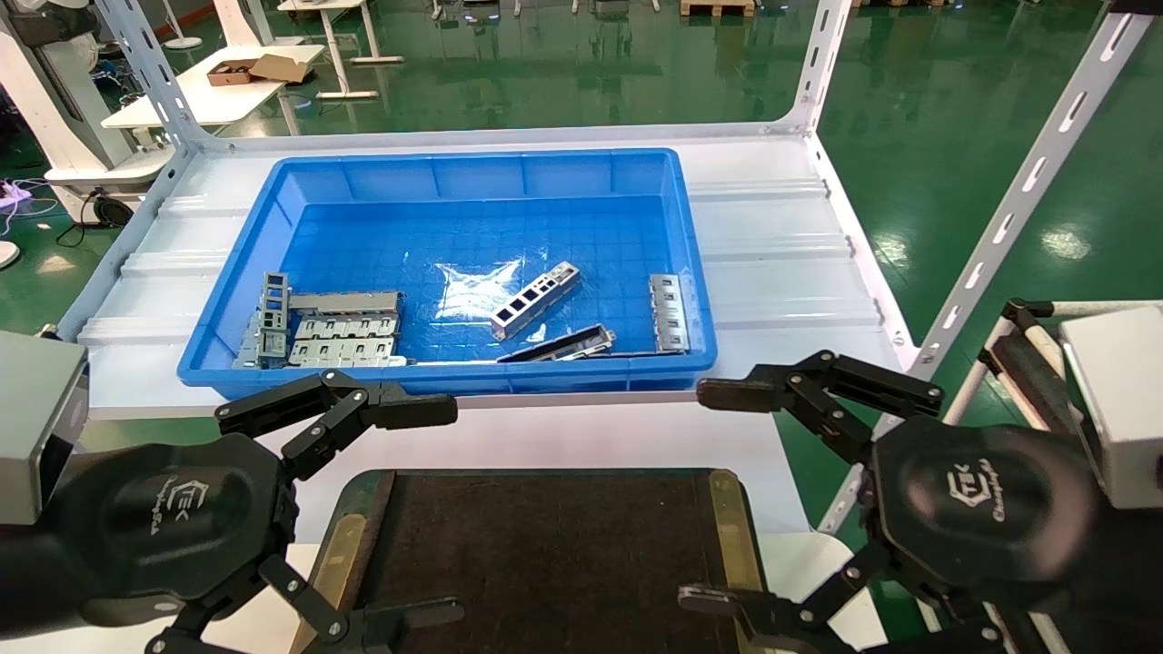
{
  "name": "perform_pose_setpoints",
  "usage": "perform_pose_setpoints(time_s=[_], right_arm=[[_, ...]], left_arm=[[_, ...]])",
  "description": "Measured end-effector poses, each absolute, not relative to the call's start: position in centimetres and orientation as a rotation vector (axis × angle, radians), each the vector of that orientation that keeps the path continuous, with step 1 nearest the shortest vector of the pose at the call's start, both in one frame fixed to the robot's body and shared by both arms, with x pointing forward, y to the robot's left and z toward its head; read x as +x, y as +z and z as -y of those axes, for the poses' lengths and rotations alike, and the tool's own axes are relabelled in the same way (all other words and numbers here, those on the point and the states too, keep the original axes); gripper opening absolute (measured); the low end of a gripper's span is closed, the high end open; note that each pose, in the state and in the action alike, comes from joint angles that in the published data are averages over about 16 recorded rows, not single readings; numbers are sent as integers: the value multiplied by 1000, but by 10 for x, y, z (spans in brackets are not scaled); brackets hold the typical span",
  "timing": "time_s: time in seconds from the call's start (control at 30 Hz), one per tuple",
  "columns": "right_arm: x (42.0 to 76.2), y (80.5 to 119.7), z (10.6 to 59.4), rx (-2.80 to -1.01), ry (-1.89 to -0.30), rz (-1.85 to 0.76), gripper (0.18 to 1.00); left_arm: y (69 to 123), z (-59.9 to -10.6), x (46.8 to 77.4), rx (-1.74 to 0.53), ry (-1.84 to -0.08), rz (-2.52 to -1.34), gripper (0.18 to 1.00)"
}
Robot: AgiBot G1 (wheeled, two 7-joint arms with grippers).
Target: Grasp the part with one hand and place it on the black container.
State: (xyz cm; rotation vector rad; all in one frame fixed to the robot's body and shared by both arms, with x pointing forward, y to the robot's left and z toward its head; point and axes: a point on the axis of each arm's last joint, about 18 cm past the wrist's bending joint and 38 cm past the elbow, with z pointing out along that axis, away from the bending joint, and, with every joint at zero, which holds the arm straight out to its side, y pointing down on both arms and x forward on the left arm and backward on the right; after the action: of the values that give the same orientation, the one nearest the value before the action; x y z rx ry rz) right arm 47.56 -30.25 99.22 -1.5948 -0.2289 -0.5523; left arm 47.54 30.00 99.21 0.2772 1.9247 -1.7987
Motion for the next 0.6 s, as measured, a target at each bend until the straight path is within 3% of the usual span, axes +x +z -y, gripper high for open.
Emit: perform_pose_setpoints(time_s=[0.6], right_arm=[[476, 992, 303, -1595, -552, 229, 1001]], left_arm=[[992, -300, 476, 274, -1797, -1924, 1000]])
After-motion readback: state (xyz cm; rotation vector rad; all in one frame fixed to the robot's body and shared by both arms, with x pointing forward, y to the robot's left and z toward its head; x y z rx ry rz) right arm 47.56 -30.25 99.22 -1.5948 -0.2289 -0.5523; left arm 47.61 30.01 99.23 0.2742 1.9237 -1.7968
